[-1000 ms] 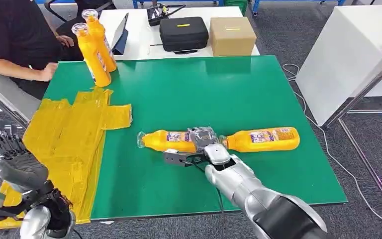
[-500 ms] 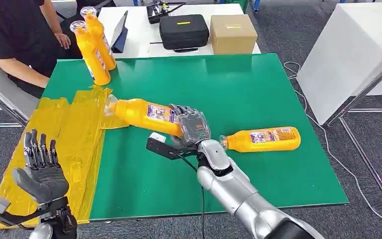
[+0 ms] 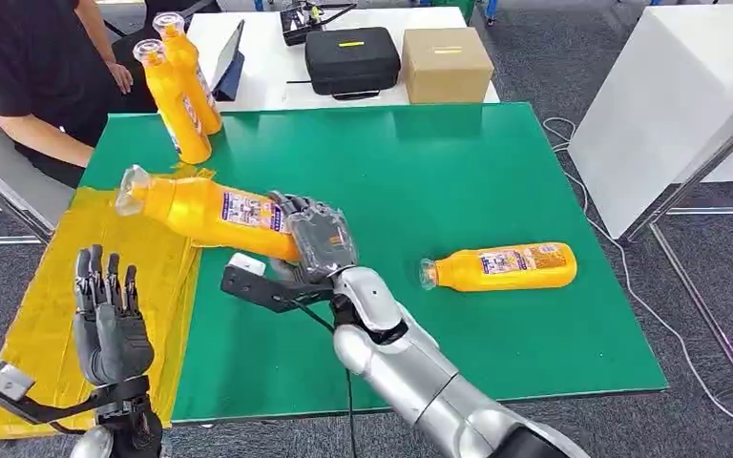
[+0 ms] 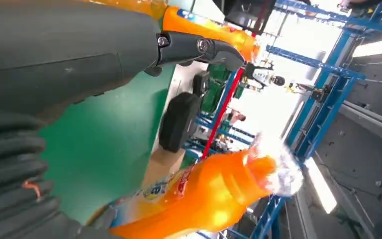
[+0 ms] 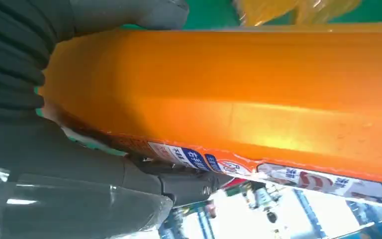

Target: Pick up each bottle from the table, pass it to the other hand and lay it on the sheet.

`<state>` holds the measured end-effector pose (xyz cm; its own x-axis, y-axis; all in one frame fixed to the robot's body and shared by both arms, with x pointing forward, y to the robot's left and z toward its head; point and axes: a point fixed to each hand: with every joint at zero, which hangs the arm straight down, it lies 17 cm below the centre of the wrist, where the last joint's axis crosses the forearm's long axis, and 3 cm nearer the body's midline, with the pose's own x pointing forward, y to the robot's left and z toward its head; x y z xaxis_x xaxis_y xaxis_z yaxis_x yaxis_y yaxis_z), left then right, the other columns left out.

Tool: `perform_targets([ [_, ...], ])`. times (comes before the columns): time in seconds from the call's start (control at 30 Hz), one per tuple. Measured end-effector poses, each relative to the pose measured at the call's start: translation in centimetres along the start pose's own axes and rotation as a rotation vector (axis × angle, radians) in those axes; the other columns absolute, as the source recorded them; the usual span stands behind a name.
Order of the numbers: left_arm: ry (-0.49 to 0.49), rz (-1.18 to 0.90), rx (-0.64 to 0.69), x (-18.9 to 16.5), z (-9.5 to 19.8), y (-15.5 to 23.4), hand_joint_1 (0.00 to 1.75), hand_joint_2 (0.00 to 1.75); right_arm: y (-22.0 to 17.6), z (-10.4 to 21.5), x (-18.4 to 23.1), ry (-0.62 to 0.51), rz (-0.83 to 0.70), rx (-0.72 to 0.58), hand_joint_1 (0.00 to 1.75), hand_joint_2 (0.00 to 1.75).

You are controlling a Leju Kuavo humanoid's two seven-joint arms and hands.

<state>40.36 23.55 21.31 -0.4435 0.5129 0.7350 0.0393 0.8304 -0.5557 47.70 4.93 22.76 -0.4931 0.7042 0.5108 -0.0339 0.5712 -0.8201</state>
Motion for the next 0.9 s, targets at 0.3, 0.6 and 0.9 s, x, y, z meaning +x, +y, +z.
perform_targets([
  [0.3,0.002,0.018,-0.008,0.0,-0.5,-0.5,0.0,1.75,1.5,0.1,4.7,-0.069,-0.024,0.038,1.75,1.75],
  [0.6,-0.016,0.002,-0.033,0.2,-2.2,-1.5,0.0,1.75,3.7,0.8,9.0,-0.121,-0.026,0.107,1.75,1.75],
  [0.9,-0.014,-0.018,-0.044,0.0,-2.7,-2.0,0.0,1.75,6.0,2.3,10.7,-0.154,0.014,0.175,1.75,1.75],
])
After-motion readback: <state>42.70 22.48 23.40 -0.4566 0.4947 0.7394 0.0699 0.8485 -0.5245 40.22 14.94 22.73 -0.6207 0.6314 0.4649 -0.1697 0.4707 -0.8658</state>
